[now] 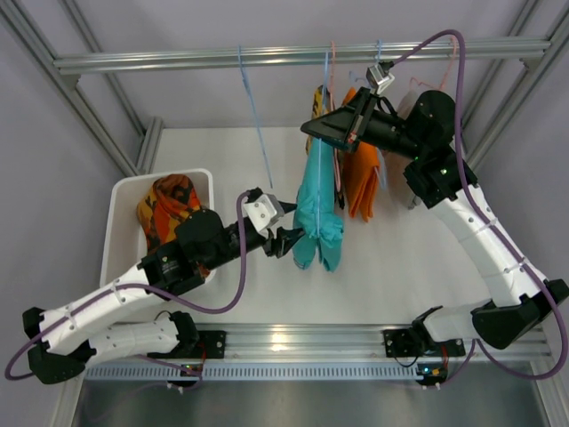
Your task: Remove the trousers from the hanger
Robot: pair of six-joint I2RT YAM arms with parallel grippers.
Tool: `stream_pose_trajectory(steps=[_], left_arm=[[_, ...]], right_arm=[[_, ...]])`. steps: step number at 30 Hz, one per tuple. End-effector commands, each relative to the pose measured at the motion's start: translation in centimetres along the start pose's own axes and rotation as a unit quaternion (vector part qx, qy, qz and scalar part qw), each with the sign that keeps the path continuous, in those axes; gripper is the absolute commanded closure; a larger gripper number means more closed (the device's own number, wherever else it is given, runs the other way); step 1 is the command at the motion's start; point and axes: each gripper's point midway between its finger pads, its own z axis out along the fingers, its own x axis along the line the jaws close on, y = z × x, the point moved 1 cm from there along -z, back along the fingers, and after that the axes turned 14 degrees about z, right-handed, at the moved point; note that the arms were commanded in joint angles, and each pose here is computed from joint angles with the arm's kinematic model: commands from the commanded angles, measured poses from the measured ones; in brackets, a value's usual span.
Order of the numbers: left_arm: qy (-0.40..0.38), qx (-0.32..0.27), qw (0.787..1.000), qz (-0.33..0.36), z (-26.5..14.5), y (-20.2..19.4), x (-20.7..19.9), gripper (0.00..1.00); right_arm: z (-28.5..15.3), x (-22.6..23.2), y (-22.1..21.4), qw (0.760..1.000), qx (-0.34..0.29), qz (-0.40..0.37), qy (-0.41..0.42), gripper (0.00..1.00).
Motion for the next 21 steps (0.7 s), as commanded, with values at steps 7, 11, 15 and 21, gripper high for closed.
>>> stream_pose_trajectory(steps=[7, 11, 15, 21], left_arm=[[-0.005, -0.061, 0.998, -0.006, 0.1, 4.3, -0.4, 0.38], [0.052, -0.032, 0.998, 0.004, 0.2, 3.3, 1.0, 0.38], [0.112, -0.015, 0.993, 0.013, 0.3, 2.6, 2.9, 0.37], [0.15, -0.033, 0.988, 0.002, 1.7, 3.5, 3.9, 0.35]], right_arm=[[-0.9, 5.3, 2.0, 0.996, -0.063, -0.033, 0.052, 1.0], [-0.5, 4.3, 2.4, 0.997, -0.066, -0.019, 0.039, 1.0], [-0.2, 4.1, 2.5, 0.997, -0.066, -0.007, 0.037, 1.0], [-0.1, 3.8, 2.6, 0.997, -0.066, 0.002, 0.033, 1.0]])
